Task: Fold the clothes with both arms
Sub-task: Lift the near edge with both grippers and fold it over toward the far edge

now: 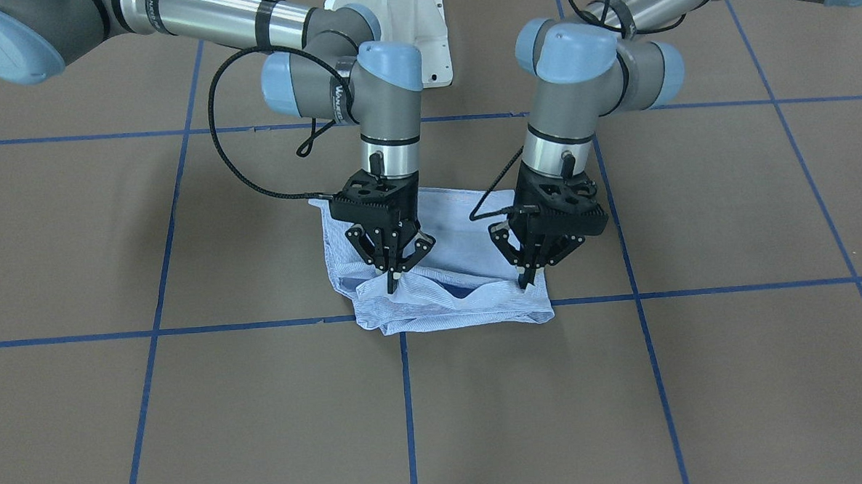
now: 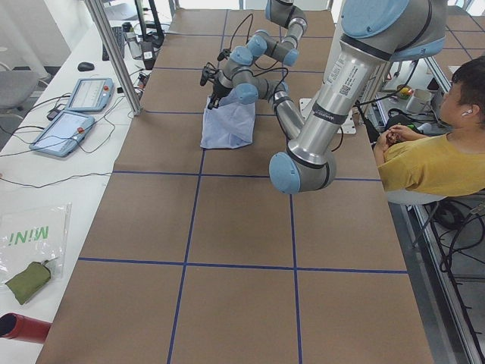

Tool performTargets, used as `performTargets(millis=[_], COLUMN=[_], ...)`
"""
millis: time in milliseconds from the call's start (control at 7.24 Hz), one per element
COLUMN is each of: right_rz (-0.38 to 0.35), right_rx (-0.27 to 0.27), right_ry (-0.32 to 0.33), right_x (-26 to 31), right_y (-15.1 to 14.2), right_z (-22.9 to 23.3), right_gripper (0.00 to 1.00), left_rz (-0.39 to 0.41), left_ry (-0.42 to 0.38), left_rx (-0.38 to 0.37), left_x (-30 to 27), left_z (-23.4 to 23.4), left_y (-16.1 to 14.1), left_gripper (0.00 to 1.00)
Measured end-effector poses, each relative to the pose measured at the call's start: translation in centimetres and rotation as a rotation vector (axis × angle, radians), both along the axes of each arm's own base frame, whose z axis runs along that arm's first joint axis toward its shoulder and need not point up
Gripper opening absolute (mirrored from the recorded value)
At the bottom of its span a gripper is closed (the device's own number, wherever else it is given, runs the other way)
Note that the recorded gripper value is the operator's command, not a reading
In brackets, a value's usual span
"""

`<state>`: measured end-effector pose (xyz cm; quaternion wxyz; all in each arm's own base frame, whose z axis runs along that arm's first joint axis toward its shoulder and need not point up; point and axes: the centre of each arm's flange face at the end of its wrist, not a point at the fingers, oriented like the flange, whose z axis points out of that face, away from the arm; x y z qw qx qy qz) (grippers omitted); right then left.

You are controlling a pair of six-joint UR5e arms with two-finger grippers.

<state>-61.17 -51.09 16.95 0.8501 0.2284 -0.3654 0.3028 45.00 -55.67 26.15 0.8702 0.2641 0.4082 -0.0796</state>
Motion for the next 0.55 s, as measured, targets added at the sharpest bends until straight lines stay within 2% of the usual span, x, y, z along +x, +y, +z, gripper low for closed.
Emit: performTargets(millis=[138, 276, 415, 553], right_rz=[-0.009, -0.019, -0.038, -0.069], right_rx=[-0.012, -0.021, -0.022, -0.025], right_ry=[0.011, 0.022, 0.034, 0.031], right_x=[-0.4, -0.6, -0.6, -0.1], right_y=[-1.3, -1.9, -2.3, -3.0], right_z=[0.7, 1.3, 1.4, 0.7], right_gripper=[0.94, 1.0, 1.0, 1.0], left_rz=[0.004, 0.008, 0.019, 0.047], left_ry=[-0.028, -0.046, -0.057, -0.063], left_rx=[0.01, 0.011, 0.029, 0.088], left_x=[0.7, 1.5, 2.0, 1.8], left_z=[1.9, 3.5, 4.7, 5.0], left_y=[-1.7, -2.9, -3.6, -3.9], left_gripper=[0.0, 0.99, 1.0, 1.0])
